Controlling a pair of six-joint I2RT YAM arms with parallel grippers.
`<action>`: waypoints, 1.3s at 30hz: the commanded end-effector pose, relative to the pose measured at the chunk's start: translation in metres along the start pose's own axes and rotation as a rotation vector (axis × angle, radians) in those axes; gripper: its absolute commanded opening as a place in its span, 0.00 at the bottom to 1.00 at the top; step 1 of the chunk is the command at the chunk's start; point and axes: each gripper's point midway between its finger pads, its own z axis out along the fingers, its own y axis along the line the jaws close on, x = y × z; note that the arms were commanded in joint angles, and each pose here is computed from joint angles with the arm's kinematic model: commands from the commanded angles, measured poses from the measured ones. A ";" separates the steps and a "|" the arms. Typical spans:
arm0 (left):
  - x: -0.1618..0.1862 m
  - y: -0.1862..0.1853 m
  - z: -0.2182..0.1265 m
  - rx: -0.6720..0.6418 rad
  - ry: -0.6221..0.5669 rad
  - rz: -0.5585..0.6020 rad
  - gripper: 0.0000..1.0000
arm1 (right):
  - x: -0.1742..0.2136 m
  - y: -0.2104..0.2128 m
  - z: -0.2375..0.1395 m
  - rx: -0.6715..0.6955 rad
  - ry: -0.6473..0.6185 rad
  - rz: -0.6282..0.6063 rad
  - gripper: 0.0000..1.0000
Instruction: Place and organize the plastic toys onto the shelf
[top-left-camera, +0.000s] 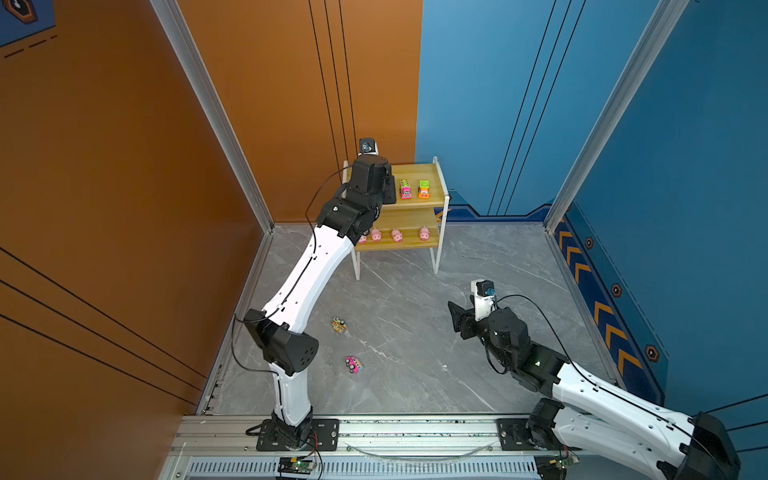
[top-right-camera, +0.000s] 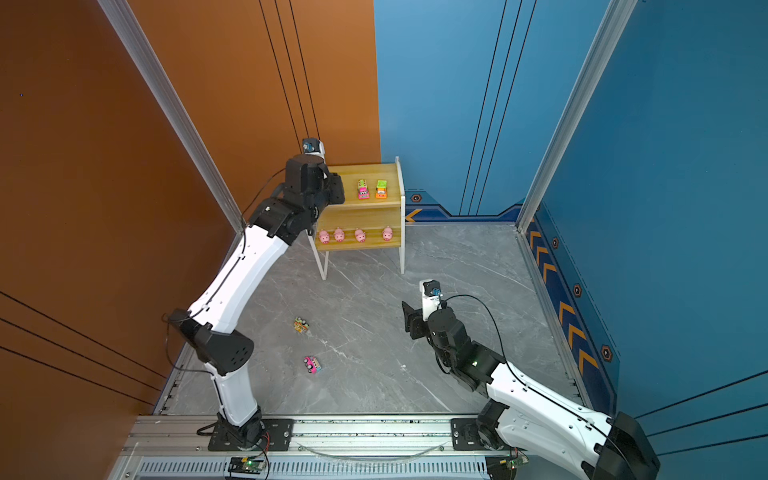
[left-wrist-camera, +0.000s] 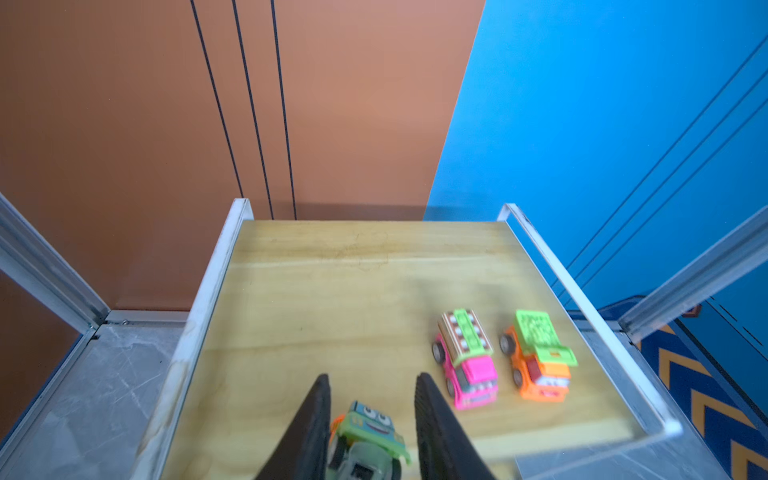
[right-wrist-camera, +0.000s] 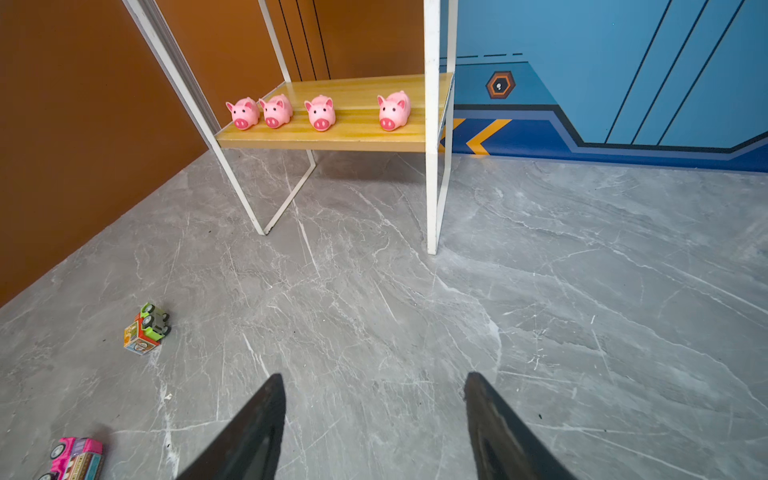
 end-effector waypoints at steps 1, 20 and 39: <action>0.029 -0.012 -0.035 0.094 0.073 0.001 0.36 | -0.002 -0.014 -0.008 0.052 0.007 0.022 0.69; 0.268 0.024 -0.115 0.099 0.452 0.014 0.45 | 0.066 0.007 -0.010 -0.080 0.220 0.074 0.69; 0.344 0.114 -0.135 -0.039 0.669 -0.247 0.81 | 0.171 0.214 -0.039 -0.612 0.491 -0.394 0.82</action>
